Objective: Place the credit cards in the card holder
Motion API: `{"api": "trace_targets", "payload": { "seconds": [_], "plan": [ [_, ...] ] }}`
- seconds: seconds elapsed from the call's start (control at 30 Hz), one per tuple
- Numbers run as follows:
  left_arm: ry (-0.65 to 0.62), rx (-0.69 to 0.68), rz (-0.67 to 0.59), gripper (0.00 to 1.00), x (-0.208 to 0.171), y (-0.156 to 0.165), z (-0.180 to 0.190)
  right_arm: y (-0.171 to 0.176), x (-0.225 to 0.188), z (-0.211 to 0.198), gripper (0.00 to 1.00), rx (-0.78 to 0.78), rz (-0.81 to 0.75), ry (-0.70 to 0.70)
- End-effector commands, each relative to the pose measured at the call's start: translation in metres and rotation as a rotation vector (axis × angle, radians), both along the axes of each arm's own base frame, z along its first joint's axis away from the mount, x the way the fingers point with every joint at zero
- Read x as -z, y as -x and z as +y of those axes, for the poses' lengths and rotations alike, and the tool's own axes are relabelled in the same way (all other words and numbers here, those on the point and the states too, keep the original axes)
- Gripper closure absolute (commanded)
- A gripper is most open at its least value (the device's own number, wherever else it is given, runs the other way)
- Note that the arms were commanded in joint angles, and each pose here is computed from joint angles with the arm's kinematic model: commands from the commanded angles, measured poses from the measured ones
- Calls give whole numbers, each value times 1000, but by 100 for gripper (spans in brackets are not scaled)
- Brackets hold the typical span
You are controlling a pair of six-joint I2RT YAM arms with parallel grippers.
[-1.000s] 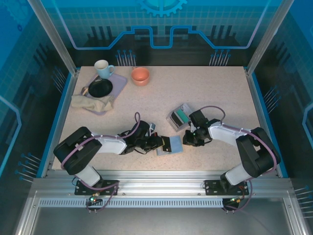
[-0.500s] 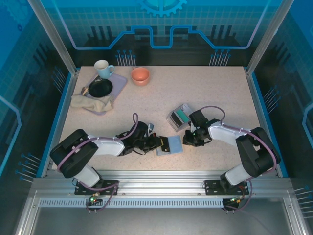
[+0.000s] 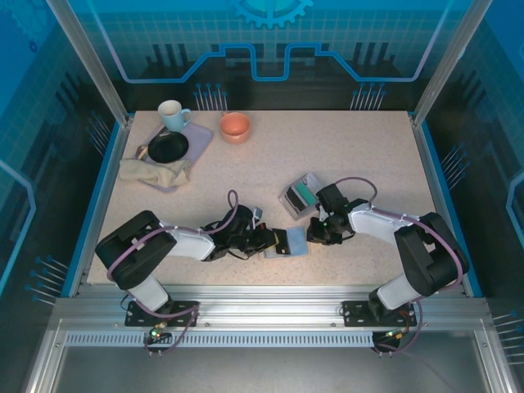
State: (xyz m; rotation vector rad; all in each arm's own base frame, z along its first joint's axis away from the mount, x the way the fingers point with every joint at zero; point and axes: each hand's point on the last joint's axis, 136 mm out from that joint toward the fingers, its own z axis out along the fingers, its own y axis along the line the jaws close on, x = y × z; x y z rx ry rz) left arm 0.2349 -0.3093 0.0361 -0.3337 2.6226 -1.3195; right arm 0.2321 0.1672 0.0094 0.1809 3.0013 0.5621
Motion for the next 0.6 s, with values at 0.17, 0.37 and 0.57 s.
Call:
{"api": "trace_targets", "payload": {
  "seconds": [0.17, 0.37, 0.57],
  "plan": [
    [1, 39, 5, 96, 0, 4, -9, 26, 20, 10, 83, -45, 89, 1],
    [-80, -41, 107, 97, 17, 14, 12, 25, 20, 7, 83, -45, 86, 17],
    [-37, -27, 118, 96, 15, 13, 3, 25, 21, 7, 83, -48, 87, 18]
  ]
}}
